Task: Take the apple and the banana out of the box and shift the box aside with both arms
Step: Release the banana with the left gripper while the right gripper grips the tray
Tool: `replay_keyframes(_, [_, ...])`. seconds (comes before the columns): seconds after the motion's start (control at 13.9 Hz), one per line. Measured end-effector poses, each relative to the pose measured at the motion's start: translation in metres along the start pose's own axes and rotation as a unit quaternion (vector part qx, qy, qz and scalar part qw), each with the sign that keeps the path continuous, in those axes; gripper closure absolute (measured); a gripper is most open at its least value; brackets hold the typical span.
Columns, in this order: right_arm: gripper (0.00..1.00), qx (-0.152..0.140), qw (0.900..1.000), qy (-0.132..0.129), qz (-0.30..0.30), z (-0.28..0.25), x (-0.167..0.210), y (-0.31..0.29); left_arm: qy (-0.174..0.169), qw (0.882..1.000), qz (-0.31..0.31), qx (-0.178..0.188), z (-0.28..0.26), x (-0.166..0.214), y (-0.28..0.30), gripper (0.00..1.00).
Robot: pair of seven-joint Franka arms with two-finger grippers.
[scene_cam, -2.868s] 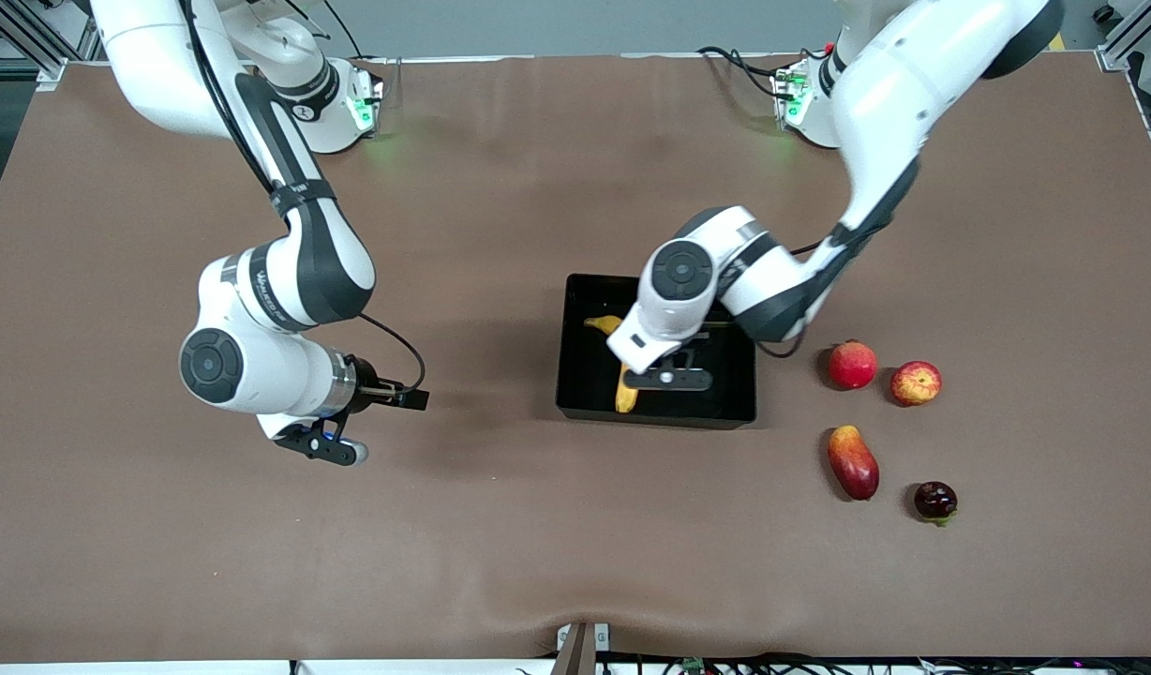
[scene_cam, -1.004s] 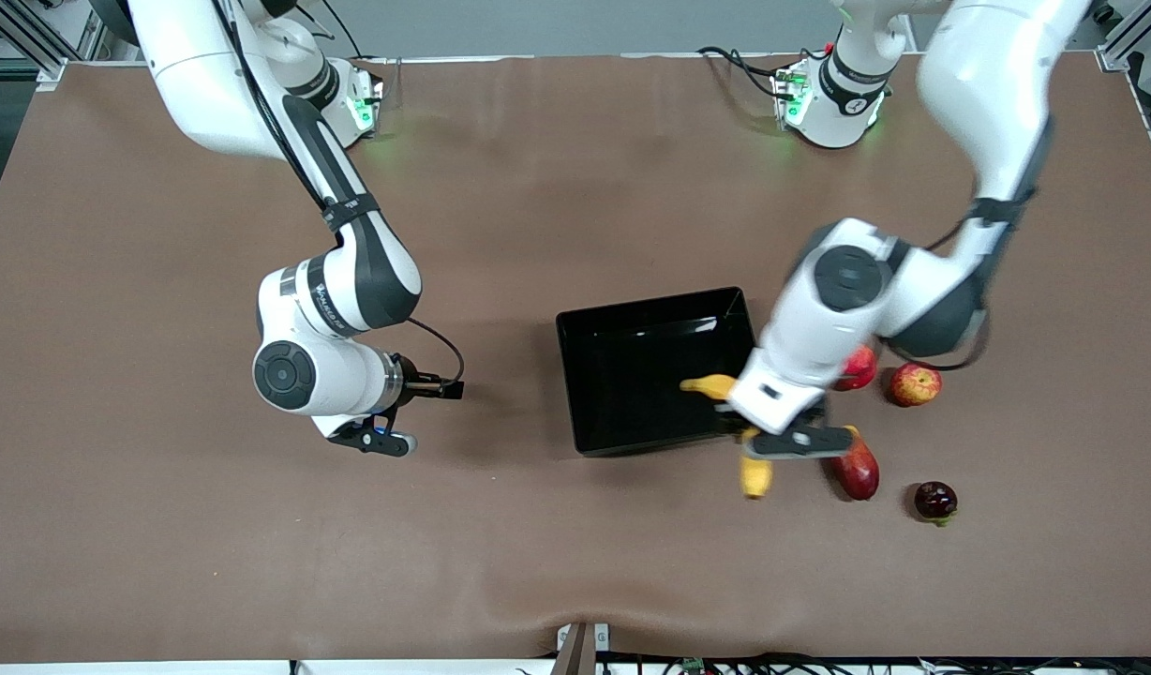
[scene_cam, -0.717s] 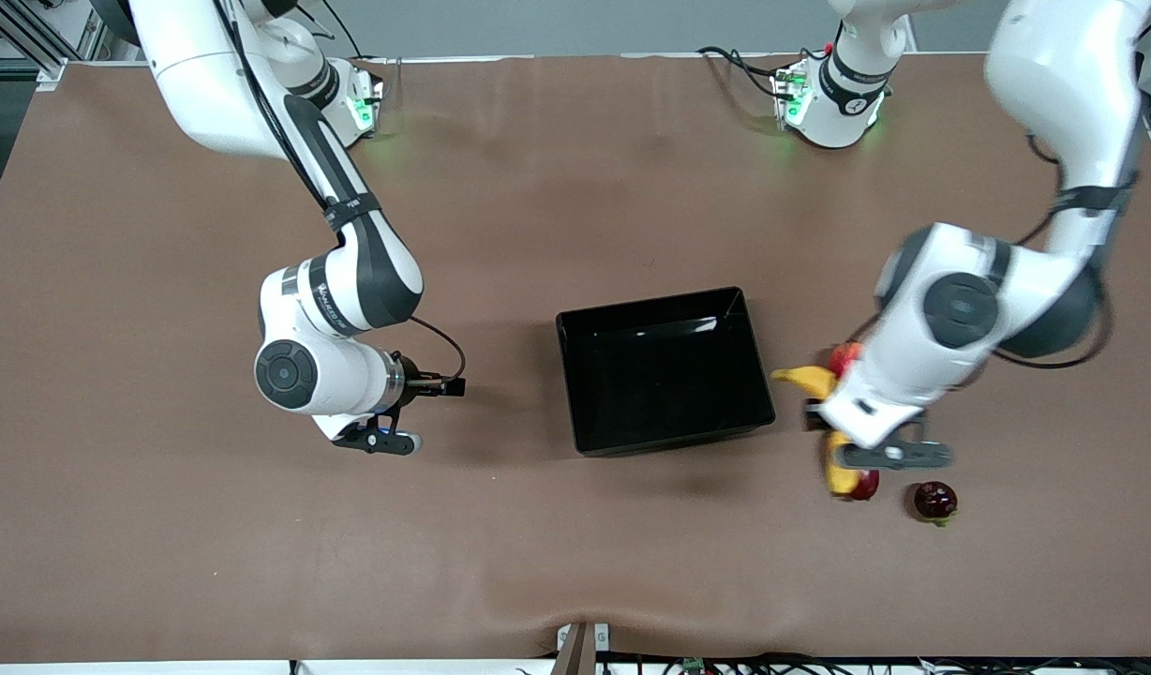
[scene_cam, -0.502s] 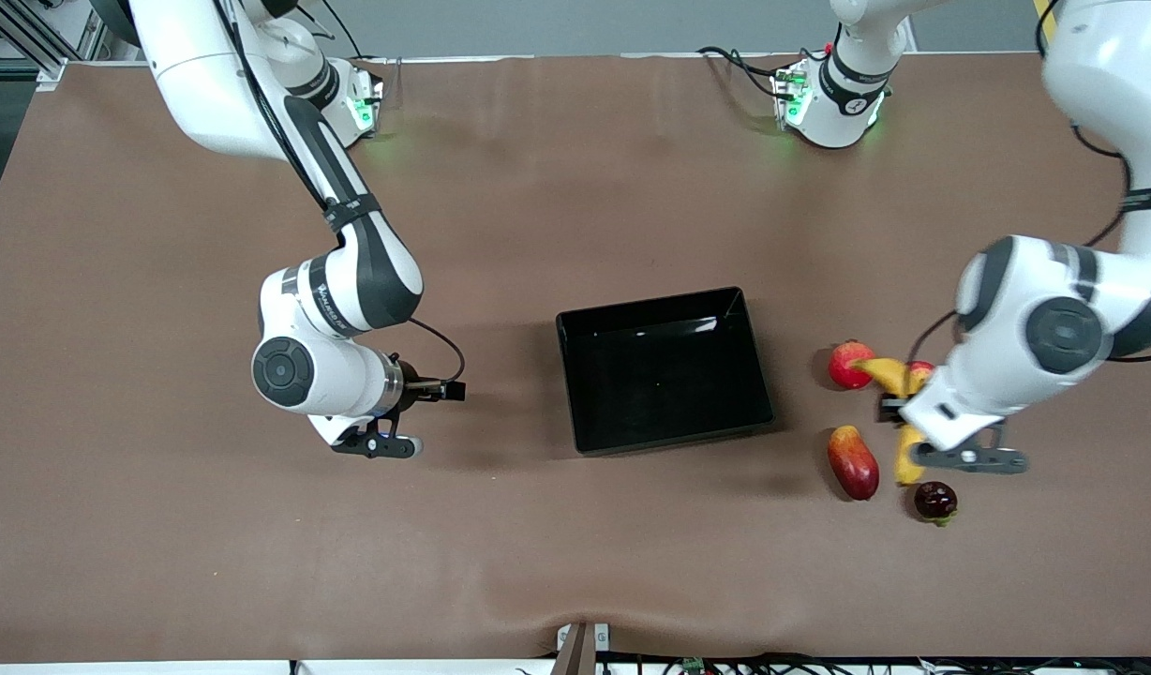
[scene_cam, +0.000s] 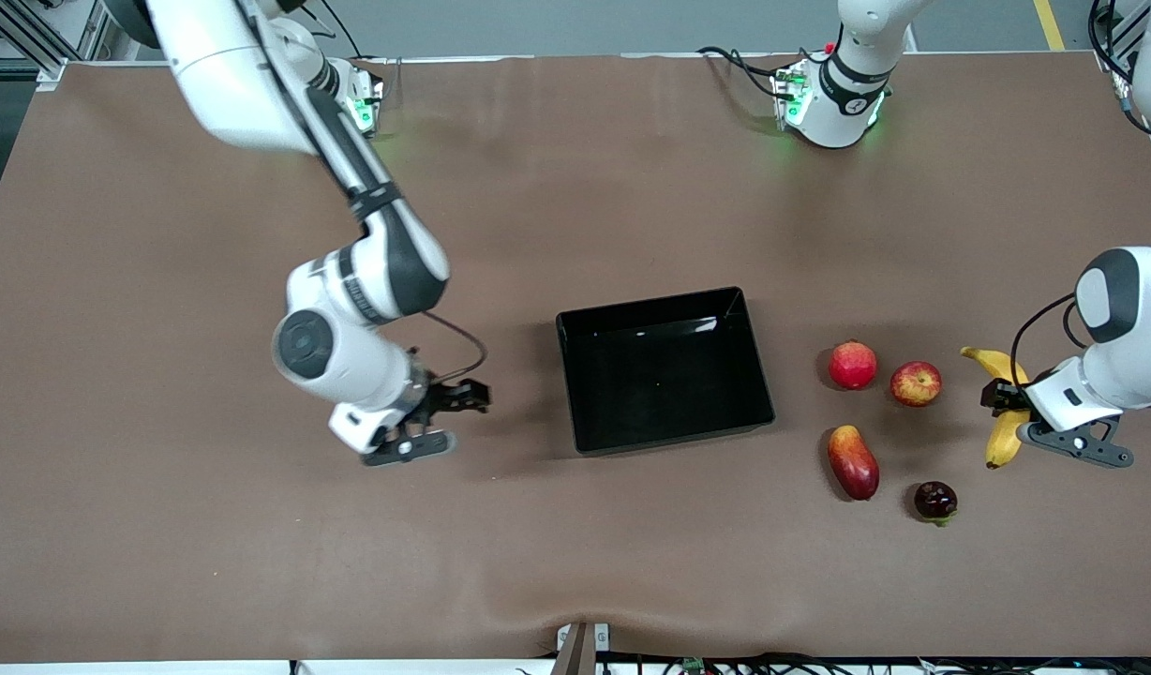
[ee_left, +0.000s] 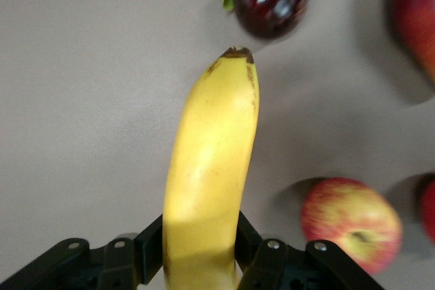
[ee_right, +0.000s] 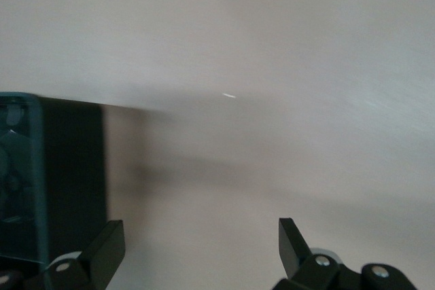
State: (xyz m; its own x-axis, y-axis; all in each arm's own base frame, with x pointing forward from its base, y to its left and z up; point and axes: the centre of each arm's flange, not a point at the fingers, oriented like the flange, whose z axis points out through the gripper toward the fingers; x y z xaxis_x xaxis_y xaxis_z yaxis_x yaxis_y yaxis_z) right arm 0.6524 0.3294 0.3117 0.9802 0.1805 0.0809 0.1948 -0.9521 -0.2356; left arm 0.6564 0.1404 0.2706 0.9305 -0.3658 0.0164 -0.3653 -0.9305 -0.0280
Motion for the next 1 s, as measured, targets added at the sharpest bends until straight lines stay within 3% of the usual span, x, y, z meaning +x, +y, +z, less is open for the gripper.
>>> replay_keyframes(0.29, [0.00,0.006,0.999,0.027,-0.047,0.036,-0.018,-0.068,0.016,0.999,0.029,-0.013,0.055,-0.005,-0.008,0.62])
replay_keyframes(0.65, [0.00,-0.008,0.999,0.022,-0.042,0.075,-0.037,-0.117,0.008,0.999,0.039,-0.017,0.078,-0.009,-0.007,0.62])
replay_keyframes(0.72, [0.00,-0.019,0.999,0.023,-0.041,0.082,-0.039,-0.124,0.007,0.999,0.038,-0.016,0.079,-0.011,-0.009,0.57])
replay_keyframes(1.0, [0.00,-0.035,0.998,0.022,-0.043,0.112,-0.038,-0.132,0.022,0.999,0.025,0.003,0.058,-0.011,-0.028,0.17])
